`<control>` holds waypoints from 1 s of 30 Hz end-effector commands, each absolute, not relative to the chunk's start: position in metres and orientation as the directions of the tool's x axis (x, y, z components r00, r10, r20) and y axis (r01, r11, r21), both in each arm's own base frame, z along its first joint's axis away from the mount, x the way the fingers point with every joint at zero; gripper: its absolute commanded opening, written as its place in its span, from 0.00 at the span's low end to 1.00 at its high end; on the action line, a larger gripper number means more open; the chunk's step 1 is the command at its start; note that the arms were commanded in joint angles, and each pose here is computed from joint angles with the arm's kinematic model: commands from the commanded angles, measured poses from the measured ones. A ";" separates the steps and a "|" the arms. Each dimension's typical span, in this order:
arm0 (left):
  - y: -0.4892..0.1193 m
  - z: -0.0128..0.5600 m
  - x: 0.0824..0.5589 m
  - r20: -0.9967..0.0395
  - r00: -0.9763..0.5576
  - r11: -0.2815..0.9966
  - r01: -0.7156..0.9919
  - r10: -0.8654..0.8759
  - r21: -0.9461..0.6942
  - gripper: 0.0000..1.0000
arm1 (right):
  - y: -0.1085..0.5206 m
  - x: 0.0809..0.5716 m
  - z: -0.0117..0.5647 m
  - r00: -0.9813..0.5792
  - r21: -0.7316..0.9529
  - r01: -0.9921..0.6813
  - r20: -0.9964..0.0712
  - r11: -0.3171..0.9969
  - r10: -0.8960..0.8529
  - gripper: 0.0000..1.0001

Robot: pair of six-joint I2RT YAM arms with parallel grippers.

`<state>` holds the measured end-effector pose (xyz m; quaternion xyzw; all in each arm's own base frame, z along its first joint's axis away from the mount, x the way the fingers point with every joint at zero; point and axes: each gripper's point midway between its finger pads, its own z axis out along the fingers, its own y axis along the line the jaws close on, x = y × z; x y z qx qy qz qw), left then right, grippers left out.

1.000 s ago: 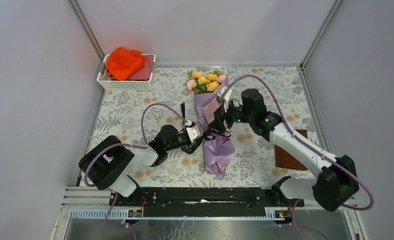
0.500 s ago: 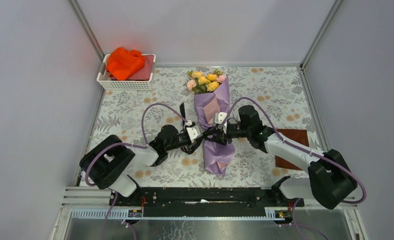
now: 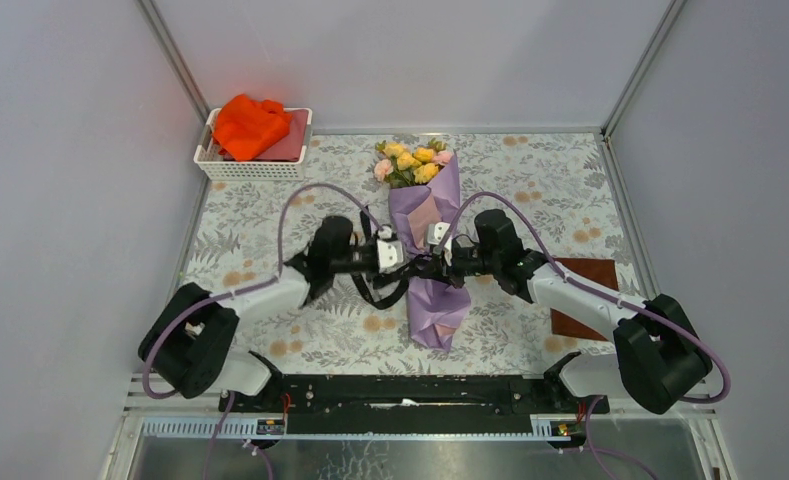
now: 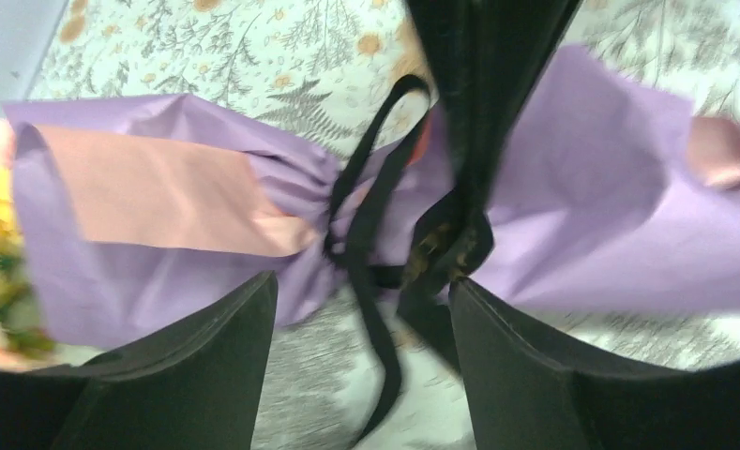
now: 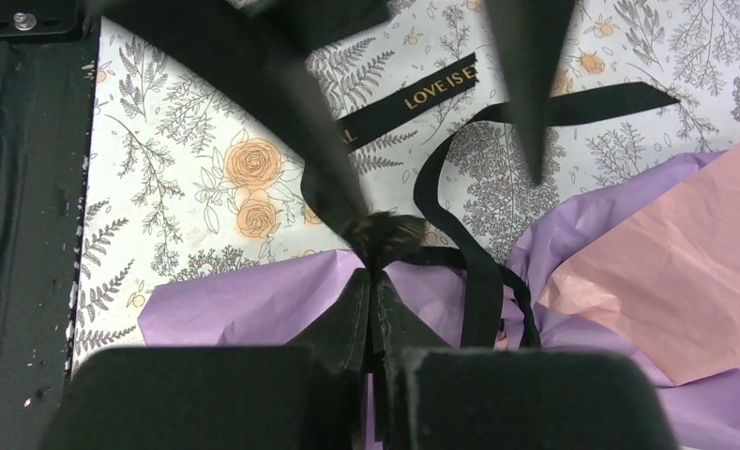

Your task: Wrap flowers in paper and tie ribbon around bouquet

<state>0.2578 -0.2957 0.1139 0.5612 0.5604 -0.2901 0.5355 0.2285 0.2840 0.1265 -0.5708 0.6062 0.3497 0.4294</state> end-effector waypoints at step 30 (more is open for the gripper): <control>-0.212 0.011 0.302 -0.477 0.524 -0.383 0.849 0.706 0.365 0.19 | 0.281 0.246 0.147 0.053 -0.129 -0.977 -0.917 0.170 -0.396 0.00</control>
